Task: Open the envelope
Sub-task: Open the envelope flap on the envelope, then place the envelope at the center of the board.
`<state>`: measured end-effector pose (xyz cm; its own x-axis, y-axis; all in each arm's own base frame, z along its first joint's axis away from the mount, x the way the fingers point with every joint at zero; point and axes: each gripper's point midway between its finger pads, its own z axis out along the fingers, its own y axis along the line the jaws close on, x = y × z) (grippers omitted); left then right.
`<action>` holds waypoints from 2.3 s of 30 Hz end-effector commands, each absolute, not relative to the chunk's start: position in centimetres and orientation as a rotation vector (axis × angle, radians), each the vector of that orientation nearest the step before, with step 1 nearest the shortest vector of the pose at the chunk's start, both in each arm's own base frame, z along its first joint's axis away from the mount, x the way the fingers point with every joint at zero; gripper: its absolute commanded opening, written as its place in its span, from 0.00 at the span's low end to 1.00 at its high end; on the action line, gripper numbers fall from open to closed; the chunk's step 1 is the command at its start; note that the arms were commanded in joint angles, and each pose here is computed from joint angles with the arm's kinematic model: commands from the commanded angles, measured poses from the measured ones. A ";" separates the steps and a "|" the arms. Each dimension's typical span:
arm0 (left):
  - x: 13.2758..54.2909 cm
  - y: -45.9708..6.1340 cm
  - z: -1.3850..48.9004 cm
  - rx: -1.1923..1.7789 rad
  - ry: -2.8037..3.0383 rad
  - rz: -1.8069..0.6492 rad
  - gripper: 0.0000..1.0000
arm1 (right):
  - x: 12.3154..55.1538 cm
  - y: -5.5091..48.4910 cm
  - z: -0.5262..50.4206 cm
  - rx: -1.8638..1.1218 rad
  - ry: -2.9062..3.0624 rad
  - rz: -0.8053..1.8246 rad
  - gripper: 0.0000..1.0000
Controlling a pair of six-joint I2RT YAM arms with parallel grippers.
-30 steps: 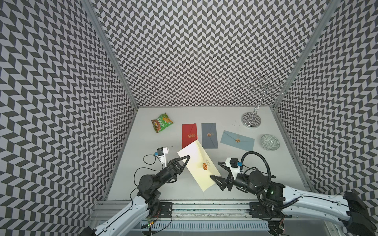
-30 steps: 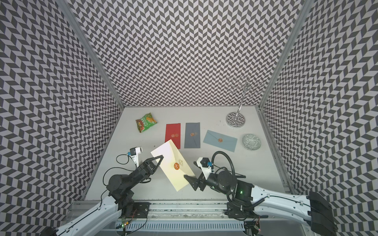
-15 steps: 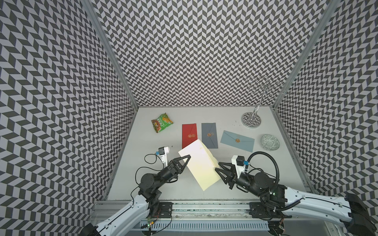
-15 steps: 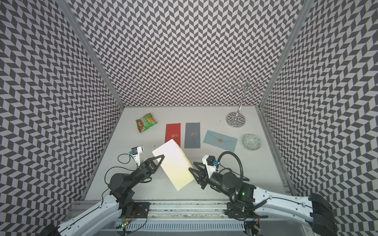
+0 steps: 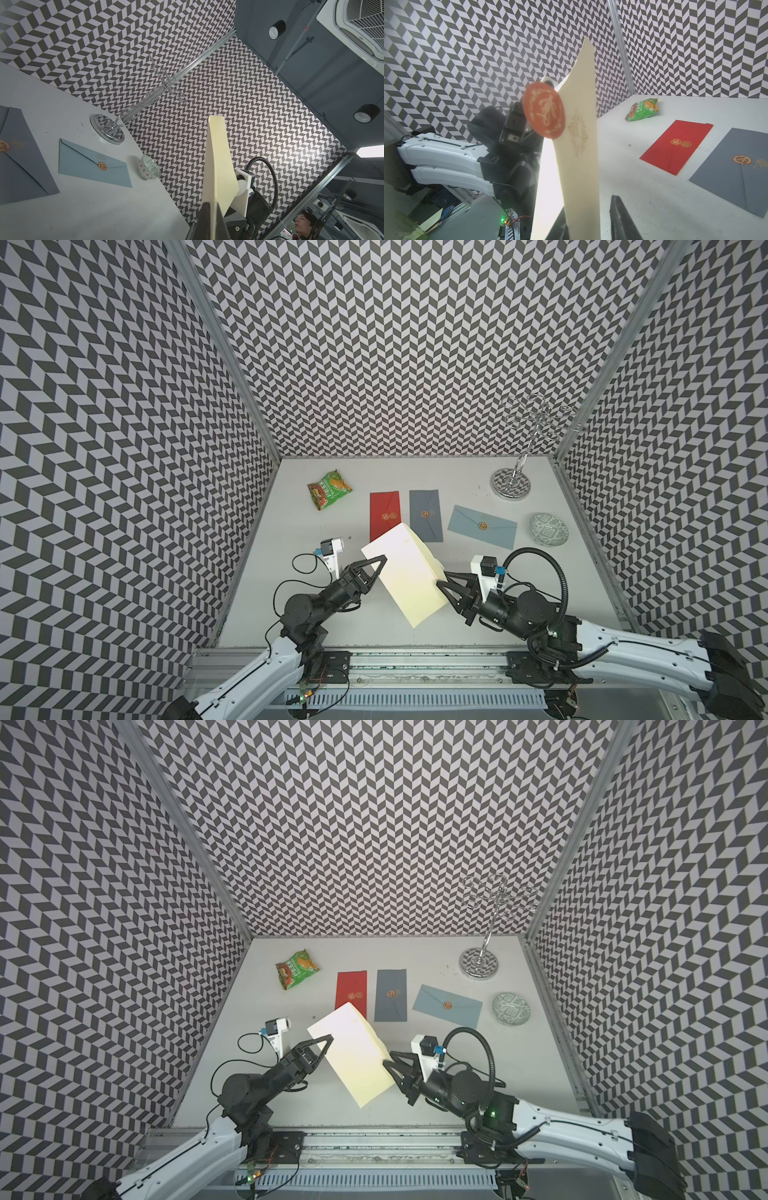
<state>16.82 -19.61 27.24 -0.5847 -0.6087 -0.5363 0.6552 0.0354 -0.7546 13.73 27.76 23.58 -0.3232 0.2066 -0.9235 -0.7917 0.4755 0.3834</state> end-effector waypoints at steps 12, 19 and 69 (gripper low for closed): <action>15.4 -19.8 27.0 0.132 1.344 -1.753 0.02 | 14.3 28.2 24.9 -0.440 1.580 1.205 0.29; 16.4 -19.7 25.6 0.069 1.395 -1.721 0.03 | 13.7 27.3 26.1 -0.441 1.525 1.269 0.15; 21.1 -8.1 31.1 -0.295 1.626 -0.722 0.87 | 27.6 49.9 10.2 0.046 2.103 1.385 0.00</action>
<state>21.34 -9.27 30.44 -0.2444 -0.5859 -0.7726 0.2285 0.7396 -0.6331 26.08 49.27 10.67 -0.8314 0.2565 -0.4929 -0.3647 0.4173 0.8324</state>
